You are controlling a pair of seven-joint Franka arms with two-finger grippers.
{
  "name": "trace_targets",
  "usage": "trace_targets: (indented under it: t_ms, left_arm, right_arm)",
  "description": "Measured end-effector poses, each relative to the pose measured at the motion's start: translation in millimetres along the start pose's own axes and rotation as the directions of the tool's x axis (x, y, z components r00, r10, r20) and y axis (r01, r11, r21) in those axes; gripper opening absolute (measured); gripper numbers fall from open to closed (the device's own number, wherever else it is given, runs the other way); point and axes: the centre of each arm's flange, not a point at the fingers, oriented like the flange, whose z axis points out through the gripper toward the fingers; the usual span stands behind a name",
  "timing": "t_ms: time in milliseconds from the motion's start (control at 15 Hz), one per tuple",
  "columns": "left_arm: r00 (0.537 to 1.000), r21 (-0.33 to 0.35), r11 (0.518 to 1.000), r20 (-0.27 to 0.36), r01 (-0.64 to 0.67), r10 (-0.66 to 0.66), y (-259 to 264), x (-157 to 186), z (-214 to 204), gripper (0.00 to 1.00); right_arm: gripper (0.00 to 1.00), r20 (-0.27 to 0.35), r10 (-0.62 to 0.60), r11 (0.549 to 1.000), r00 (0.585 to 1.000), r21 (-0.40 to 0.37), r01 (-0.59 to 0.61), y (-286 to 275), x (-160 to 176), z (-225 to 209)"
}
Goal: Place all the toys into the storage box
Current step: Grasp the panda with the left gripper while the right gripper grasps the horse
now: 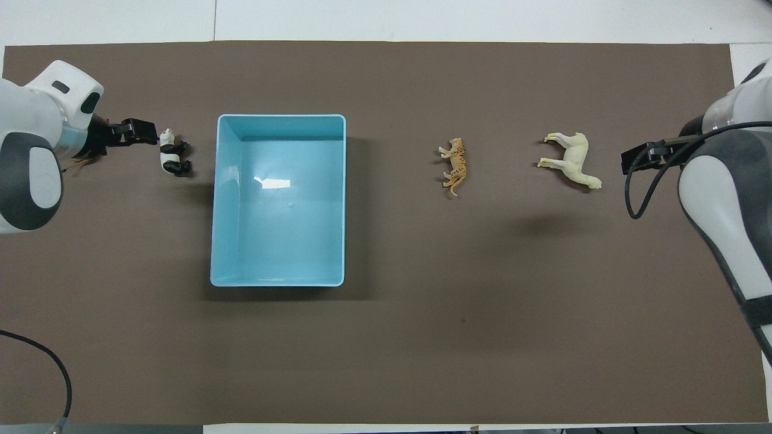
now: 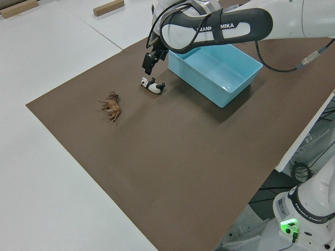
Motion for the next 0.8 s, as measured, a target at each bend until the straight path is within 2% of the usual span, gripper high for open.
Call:
trace_targets:
  t_ms: [267, 533, 800]
  left_arm:
    - [1.000, -0.007, 1.000, 0.017, -0.009, 0.009, 5.8, -8.0, 55.1, 1.00]
    - [1.000, -0.009, 1.000, 0.024, -0.016, 0.017, 10.9, -10.8, 63.3, 1.00]
    - [0.998, -0.004, 1.000, 0.065, -0.018, 0.018, 9.7, -26.1, 81.2, 1.00]
  right_arm:
    - [1.00, -0.026, 0.041, 0.999, 0.999, -0.008, -0.041, -4.0, 11.6, 34.9]
    - [1.00, -0.050, 0.057, 0.998, 0.997, -0.014, -0.058, -19.3, 23.6, 68.1]
    - [1.00, -0.085, 0.072, 0.997, 0.994, -0.024, -0.074, -21.2, 38.0, 117.1]
